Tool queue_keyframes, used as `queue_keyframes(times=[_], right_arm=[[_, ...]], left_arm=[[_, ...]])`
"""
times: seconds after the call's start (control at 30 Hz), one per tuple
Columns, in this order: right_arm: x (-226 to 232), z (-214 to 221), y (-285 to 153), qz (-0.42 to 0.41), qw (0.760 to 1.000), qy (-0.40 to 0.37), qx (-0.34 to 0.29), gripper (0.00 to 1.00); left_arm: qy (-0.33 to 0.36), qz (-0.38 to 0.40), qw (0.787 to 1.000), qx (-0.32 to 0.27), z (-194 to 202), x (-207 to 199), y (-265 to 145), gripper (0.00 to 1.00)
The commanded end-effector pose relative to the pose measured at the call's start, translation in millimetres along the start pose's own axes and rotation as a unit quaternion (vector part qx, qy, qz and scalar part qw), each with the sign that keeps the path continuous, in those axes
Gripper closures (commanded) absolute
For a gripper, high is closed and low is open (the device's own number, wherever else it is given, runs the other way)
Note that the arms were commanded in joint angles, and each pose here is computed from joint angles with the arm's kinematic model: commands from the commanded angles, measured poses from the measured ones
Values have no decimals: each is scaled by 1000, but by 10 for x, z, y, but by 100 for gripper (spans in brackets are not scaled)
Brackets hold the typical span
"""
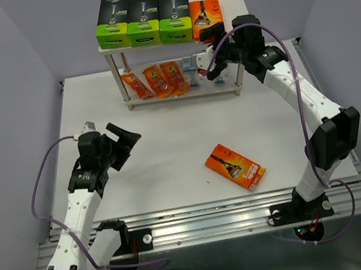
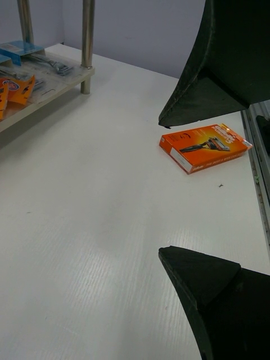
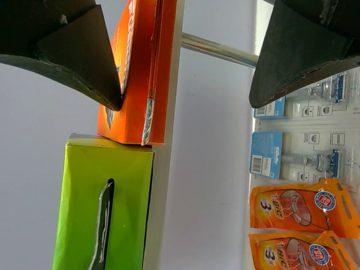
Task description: Place and organize the shaving razors onto the shelf
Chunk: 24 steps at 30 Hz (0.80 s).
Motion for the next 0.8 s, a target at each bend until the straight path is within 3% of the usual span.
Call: queue_keyframes(times=[0.0,0.3,0.6,0.77], right_arm=[[-65,-77,-64,18,999,32,-1,0],[-660,-212,-255,156,987,15,-19,0],[-781,-437,-587,133,990,12,-38,0],[-599,-525,-828,72,997,16,-23,0]], left_arm=[[12,18,1000,-5,-3,-16,-30,1],[14,37,999,-6,-5,-52,-31,1],[22,40,999,-1,25,-36,-80,1],[30,38,999,15,56,-20,-75,1]])
Point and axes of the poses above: each gripper's point midway between its finger pads, its own y axis out along the fingers, its own x axis along the line the jaws close on, z = x × y, the point moved 8 cm from there along -y, back along the fingers
